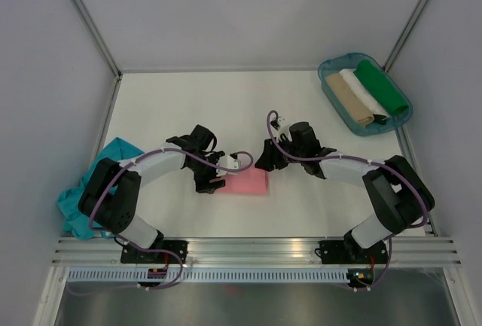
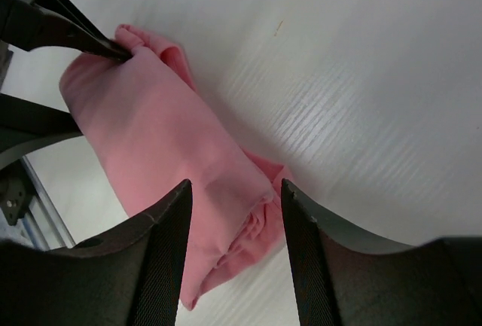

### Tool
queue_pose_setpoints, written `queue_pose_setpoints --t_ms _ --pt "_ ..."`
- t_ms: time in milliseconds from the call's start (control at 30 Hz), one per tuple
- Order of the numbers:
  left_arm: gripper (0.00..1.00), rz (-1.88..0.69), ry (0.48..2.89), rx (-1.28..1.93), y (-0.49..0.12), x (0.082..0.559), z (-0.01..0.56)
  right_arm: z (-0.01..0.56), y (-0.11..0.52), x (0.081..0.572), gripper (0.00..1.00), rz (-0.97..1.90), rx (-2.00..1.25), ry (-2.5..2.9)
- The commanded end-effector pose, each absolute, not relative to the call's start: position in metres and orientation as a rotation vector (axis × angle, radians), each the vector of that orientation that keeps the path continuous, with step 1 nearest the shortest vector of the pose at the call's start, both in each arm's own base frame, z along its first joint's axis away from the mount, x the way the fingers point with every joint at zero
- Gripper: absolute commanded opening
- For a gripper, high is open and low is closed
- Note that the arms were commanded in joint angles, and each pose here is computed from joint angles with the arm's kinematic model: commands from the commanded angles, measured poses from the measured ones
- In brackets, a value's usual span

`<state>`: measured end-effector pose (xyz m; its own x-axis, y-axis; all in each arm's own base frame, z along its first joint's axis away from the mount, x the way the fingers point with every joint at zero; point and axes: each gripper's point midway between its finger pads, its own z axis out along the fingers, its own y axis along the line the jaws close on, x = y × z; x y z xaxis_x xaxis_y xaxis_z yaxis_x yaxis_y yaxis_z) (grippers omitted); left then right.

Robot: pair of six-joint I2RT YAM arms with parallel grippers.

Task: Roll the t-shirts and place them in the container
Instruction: Roll the tshirt

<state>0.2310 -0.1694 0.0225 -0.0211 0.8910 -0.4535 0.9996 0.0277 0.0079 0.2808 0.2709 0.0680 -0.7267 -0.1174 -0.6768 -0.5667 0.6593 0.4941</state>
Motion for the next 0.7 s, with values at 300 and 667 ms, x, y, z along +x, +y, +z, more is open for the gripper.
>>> queue_pose_setpoints --t_ms 300,667 --pt "0.84 -0.473 2.0 1.805 -0.178 0.244 0.059 0.052 0.285 0.278 0.06 1.131 -0.448 2.32" --pt "0.82 -0.759 2.309 1.244 -0.155 0.258 0.099 0.049 0.281 0.279 0.0 1.134 -0.438 2.322"
